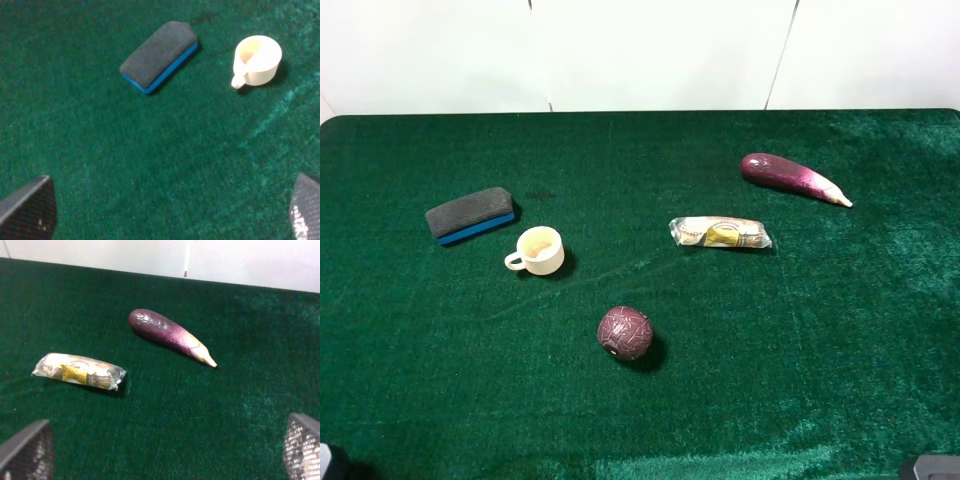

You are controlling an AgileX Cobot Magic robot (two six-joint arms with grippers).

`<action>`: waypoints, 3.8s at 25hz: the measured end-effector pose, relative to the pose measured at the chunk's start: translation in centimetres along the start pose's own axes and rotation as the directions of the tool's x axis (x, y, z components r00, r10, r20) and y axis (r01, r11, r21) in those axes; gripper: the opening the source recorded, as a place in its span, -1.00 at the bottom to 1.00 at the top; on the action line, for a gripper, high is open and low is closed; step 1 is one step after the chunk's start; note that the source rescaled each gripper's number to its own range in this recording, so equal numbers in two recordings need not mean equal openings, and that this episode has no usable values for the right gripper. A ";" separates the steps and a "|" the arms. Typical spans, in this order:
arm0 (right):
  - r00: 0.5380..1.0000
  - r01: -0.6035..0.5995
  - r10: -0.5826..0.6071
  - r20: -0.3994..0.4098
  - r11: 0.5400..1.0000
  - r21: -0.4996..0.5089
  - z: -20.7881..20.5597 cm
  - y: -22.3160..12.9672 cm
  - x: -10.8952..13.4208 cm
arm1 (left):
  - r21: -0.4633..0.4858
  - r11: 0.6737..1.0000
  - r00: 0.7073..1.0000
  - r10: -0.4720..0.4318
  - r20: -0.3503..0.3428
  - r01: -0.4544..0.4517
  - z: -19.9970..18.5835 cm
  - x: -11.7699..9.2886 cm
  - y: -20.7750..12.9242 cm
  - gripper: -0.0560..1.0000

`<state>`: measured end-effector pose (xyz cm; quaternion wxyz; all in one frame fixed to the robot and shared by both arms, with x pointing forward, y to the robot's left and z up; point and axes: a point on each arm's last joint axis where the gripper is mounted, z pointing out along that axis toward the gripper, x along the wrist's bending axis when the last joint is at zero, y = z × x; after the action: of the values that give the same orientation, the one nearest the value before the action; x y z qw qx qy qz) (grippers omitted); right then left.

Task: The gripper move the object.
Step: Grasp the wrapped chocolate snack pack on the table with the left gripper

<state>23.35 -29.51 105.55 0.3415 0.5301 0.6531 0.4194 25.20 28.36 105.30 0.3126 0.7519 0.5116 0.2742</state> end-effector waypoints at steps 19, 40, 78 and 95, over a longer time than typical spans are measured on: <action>1.000 0.000 0.000 0.000 1.000 0.000 0.0 0.0 0.0 | 0.140 0.939 0.907 0.251 0.338 -0.313 10.8 -1.2 11.5 0.84; 1.000 0.000 0.000 0.000 1.000 0.000 0.0 0.0 0.0 | 0.082 0.674 0.563 0.538 0.627 -0.735 24.7 -13.9 22.5 0.84; 1.000 -0.001 0.001 -0.002 1.000 0.000 0.0 0.0 0.0 | -0.077 0.379 0.234 0.706 0.669 -0.922 39.5 -27.1 17.7 0.84; 1.000 -0.002 0.002 -0.003 1.000 0.000 0.0 0.0 0.0 | -0.089 0.384 0.239 0.723 0.648 -0.919 40.2 -27.3 17.3 0.73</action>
<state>23.35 -29.48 105.56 0.3400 0.5300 0.6531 0.4207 56.11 -9.86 89.47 0.1364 0.9868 -0.0601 0.0628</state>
